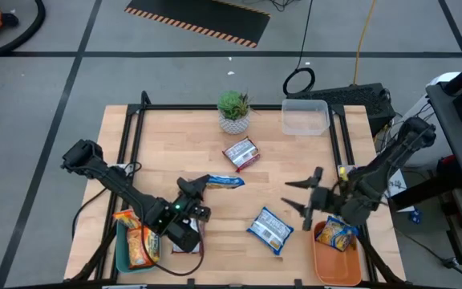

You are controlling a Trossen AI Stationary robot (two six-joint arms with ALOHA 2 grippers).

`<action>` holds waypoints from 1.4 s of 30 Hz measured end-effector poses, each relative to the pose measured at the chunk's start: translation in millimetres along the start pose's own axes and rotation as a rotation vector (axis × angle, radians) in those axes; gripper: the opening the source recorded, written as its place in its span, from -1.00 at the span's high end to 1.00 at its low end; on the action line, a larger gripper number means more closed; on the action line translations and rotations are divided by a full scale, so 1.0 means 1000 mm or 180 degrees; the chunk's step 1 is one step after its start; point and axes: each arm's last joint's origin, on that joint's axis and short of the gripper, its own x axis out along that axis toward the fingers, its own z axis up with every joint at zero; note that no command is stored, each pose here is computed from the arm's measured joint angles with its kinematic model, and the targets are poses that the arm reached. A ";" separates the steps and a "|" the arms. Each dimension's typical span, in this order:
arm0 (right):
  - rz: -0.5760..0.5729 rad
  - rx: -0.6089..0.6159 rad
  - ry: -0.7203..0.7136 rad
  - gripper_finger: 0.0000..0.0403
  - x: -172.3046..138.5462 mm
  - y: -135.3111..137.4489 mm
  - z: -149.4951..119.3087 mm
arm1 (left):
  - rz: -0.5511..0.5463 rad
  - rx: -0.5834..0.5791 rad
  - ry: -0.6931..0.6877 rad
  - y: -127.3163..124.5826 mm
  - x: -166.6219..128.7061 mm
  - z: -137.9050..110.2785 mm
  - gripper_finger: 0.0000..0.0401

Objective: Sort Maruchan noodles
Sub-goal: Put the top blue noodle pack into the orange bin

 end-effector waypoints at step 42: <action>0.0615 0.0264 0.0267 -0.43 0.141 -0.002 -0.058 | -0.0185 -0.0474 -0.0290 0.009 -0.003 0.019 0.97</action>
